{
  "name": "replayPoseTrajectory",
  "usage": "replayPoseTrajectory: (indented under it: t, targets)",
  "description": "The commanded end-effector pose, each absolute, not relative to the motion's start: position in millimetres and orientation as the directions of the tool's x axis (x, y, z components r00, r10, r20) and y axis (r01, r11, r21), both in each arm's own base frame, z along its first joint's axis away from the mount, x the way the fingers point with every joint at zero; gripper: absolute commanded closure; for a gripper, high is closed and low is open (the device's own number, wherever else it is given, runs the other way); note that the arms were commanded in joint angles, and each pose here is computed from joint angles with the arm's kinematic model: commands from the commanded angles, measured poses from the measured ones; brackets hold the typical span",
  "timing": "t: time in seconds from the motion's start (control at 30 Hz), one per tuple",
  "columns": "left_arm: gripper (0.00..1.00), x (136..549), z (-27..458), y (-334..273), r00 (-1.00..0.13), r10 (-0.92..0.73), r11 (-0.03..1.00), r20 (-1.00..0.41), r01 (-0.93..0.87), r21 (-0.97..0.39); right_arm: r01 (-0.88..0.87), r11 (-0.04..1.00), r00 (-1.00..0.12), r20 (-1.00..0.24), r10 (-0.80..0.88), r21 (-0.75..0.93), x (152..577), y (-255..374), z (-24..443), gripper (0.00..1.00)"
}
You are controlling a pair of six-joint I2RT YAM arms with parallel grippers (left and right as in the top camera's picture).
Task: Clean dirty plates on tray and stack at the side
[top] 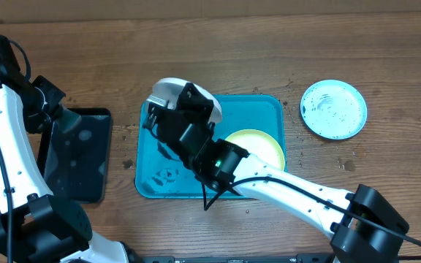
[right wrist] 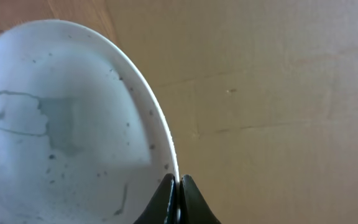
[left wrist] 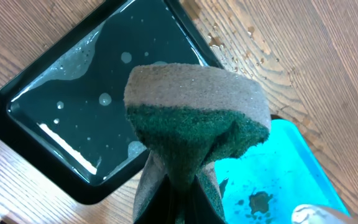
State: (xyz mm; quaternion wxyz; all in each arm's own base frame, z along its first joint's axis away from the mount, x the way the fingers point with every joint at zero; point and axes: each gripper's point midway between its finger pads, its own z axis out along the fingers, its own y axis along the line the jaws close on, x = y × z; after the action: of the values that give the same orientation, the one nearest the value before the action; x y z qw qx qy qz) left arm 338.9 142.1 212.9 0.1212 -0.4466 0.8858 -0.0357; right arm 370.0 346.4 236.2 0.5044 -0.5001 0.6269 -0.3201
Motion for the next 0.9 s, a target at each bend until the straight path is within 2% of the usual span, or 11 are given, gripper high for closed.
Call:
replayPoseTrajectory:
  t: [0.0, 0.07, 0.1, 0.2, 0.33, 0.4, 0.53, 0.63, 0.7, 0.8, 0.87]
  targets:
    - [0.96, 339.0, 213.9, 139.8, -0.591, -0.785, 0.618, -0.185, -0.765, -0.178, -0.236, 0.318, 0.006, -0.329, -0.944, -0.918, 367.2, 343.9, 265.3, 0.96]
    - [0.96, 338.2, 213.6, 139.6, -0.591, -0.786, 0.617, -0.182, -0.766, -0.177, -0.224, 0.486, 0.012, -0.501, -0.865, -0.845, 366.0, 353.7, 275.7, 0.96]
    - [0.96, 338.4, 213.7, 139.7, -0.591, -0.786, 0.618, -0.183, -0.766, -0.177, -0.284, 0.504, 0.042, -0.535, -0.843, -0.816, 360.9, 365.4, 268.7, 0.96]
    - [0.96, 339.1, 213.8, 140.0, -0.590, -0.786, 0.618, -0.186, -0.766, -0.179, -0.370, 0.316, 0.120, -0.383, -0.916, -0.873, 349.1, 375.9, 247.9, 0.96]
    - [0.96, 339.2, 213.9, 140.0, -0.590, -0.785, 0.618, -0.186, -0.766, -0.179, -0.357, 0.453, 0.080, -0.510, -0.856, -0.817, 351.2, 377.2, 256.2, 0.96]
    - [0.96, 339.5, 214.0, 140.0, -0.590, -0.785, 0.618, -0.187, -0.765, -0.180, -0.386, 0.262, 0.116, -0.329, -0.937, -0.884, 347.2, 371.7, 239.5, 0.96]
    - [0.96, 339.7, 214.0, 140.2, -0.590, -0.786, 0.618, -0.188, -0.765, -0.180, -0.421, 0.290, 0.104, -0.363, -0.926, -0.860, 346.8, 371.5, 232.8, 0.96]
    - [0.96, 340.5, 214.2, 139.0, -0.591, -0.785, 0.619, -0.186, -0.763, -0.186, -0.445, -0.004, 0.177, -0.083, -0.981, -0.895, 340.2, 359.4, 211.6, 0.96]
    - [0.96, 340.0, 214.0, 138.8, -0.592, -0.785, 0.619, -0.184, -0.763, -0.185, -0.411, 0.010, 0.149, -0.079, -0.986, -0.911, 344.6, 355.7, 219.0, 0.96]
    - [0.96, 340.6, 214.2, 139.0, -0.591, -0.785, 0.619, -0.186, -0.763, -0.187, -0.442, 0.140, 0.152, -0.228, -0.962, -0.886, 342.6, 368.6, 221.3, 0.96]
    - [0.96, 340.5, 214.2, 139.0, -0.591, -0.785, 0.619, -0.186, -0.763, -0.186, -0.434, 0.070, 0.162, -0.154, -0.975, -0.898, 341.8, 364.3, 218.6, 0.96]
